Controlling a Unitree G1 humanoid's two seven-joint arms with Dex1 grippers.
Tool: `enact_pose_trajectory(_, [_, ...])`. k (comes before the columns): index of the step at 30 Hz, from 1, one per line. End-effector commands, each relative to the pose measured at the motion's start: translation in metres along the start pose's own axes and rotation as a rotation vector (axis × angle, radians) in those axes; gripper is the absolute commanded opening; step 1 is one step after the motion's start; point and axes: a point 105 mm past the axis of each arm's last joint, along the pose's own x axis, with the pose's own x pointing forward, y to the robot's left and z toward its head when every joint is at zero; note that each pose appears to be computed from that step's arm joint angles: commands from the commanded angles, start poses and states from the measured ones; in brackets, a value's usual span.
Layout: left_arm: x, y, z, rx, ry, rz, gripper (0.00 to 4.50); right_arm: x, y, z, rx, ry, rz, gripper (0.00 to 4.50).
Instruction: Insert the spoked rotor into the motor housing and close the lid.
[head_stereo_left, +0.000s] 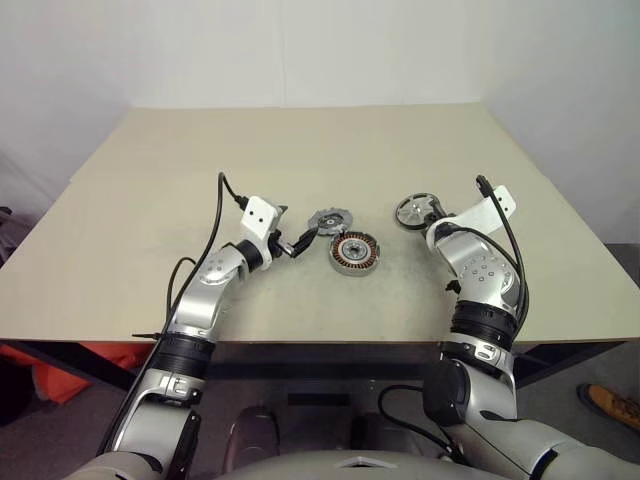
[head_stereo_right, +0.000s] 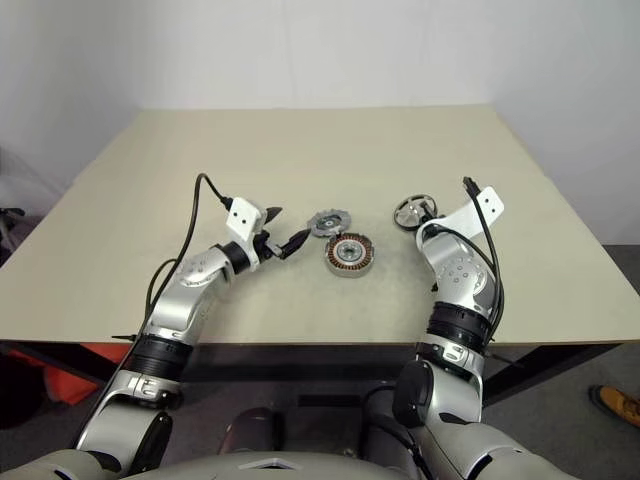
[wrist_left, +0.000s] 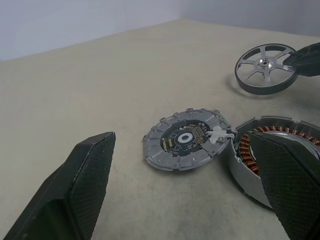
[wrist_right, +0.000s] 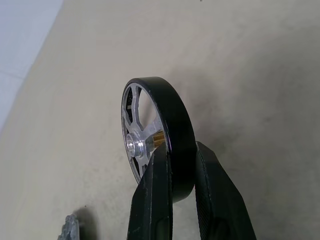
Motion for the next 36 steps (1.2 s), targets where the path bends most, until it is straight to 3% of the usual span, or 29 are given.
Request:
enact_pose_trajectory(1, [0.0, 0.005, 0.012, 0.03, -0.037, 0.009, 4.5, -0.004, 0.026, 0.01, 0.05, -0.023, 0.099, 0.32])
enact_pose_trajectory(3, [0.0, 0.005, 0.012, 0.03, -0.038, 0.01, 4.5, -0.004, 0.028, 0.009, 0.078, -0.004, 0.109, 0.32])
enact_pose_trajectory(13, [-0.004, 0.01, 0.011, 0.035, -0.034, 0.026, 4.5, -0.028, 0.064, -0.012, 0.24, 0.34, 0.334, 0.32])
enact_pose_trajectory(21, [-0.006, 0.012, 0.01, 0.031, -0.031, 0.038, 4.5, -0.061, 0.074, -0.021, 0.164, 0.454, 0.4, 0.32])
enact_pose_trajectory(36, [-0.006, 0.011, 0.008, 0.035, -0.028, 0.034, 4.5, -0.083, 0.047, -0.054, 0.078, 0.594, 0.309, 0.32])
